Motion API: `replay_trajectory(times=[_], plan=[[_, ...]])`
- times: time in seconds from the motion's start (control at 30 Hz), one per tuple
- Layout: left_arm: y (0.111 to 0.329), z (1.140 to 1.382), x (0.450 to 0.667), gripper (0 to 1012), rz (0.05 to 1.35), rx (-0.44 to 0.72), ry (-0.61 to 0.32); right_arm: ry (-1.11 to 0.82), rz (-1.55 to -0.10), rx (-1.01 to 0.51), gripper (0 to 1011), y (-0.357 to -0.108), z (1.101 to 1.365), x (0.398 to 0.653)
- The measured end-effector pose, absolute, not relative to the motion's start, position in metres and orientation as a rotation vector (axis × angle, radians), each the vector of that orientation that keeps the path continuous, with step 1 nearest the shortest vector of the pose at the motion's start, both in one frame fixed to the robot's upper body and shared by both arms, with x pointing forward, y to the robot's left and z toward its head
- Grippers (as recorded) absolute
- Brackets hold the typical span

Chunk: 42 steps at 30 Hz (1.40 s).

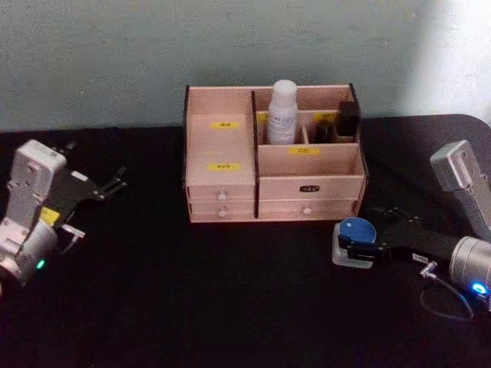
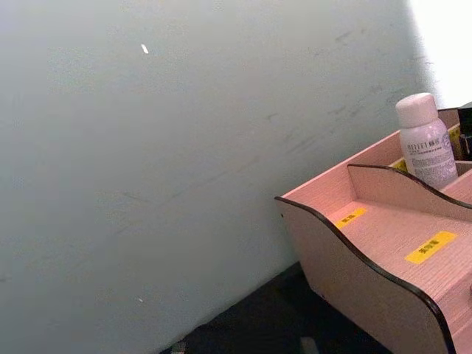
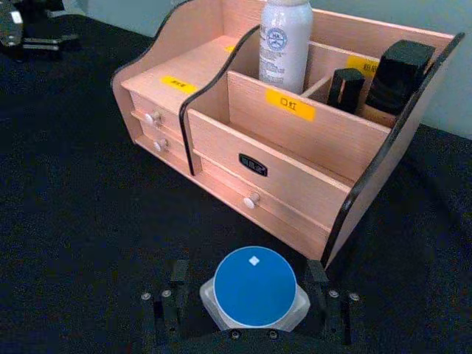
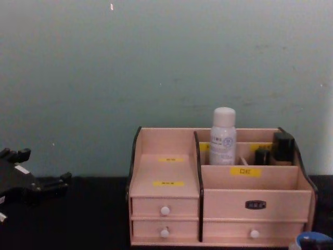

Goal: Pick up the facial cleanser and watermelon frost from the table and place them into the tiered storage box.

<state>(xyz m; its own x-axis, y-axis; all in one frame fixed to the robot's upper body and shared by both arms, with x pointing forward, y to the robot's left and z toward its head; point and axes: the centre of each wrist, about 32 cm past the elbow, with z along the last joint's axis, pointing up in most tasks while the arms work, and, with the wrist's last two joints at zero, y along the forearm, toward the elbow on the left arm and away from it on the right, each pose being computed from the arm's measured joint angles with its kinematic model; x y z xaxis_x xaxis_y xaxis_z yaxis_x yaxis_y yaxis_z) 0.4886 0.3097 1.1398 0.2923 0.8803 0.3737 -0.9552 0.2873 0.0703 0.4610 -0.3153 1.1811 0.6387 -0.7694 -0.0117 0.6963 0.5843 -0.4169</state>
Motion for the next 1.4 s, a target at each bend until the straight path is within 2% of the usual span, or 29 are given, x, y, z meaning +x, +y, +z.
replay_trajectory(times=[1.4], plan=[[0.310,1.140,0.489,1001,1.248,0.304,-0.285,0.240,-0.862,-0.427,1000,-0.314,1.169,0.467]])
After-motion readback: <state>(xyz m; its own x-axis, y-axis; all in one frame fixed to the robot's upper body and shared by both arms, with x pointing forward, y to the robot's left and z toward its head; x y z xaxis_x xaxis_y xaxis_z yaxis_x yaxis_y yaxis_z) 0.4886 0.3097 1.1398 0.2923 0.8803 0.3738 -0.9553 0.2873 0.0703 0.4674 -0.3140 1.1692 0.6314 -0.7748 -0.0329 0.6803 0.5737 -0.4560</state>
